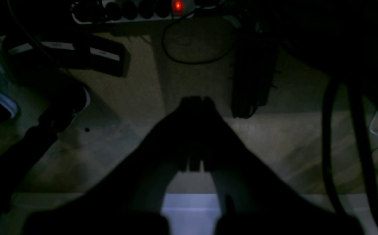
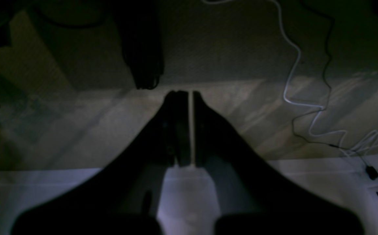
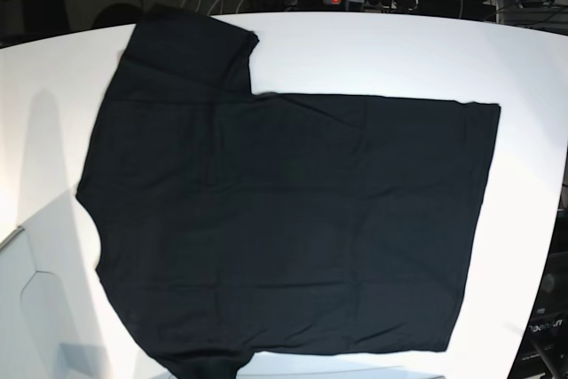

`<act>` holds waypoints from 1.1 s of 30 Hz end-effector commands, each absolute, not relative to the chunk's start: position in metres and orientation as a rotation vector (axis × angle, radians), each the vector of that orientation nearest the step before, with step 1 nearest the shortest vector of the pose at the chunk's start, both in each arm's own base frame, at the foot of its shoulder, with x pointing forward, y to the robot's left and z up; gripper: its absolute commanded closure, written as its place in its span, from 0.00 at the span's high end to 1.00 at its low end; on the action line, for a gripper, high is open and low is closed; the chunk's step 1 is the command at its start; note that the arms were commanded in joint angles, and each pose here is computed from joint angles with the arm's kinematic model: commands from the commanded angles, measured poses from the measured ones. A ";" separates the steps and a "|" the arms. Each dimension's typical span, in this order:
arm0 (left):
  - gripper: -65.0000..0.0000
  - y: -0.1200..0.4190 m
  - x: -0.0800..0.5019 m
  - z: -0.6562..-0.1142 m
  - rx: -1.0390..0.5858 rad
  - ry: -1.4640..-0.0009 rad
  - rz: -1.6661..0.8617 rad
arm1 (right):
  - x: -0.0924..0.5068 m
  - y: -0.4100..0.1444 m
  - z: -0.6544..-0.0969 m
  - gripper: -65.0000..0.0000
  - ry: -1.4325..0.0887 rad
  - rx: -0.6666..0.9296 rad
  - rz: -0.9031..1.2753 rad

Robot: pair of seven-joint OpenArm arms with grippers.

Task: Fold the T-shirt properly
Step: 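Move both grippers down toward the shirt's shoulder corners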

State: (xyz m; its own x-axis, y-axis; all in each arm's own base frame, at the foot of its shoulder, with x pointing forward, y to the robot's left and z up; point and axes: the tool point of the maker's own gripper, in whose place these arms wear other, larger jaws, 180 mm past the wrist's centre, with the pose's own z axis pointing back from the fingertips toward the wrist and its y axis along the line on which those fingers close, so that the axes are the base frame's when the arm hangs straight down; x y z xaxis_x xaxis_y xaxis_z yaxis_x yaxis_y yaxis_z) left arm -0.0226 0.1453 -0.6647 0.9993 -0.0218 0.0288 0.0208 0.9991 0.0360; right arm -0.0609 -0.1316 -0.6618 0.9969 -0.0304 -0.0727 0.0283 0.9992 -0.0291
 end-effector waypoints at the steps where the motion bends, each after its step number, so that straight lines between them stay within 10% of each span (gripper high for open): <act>1: 0.00 0.146 -0.023 -0.665 0.043 -0.033 -0.018 | -0.065 -0.129 -0.661 0.00 0.080 -0.013 -0.029; 33: 0.00 0.186 -0.050 -0.620 0.083 -0.240 -0.081 | -0.101 -0.132 -0.618 0.00 -0.089 -0.019 -0.024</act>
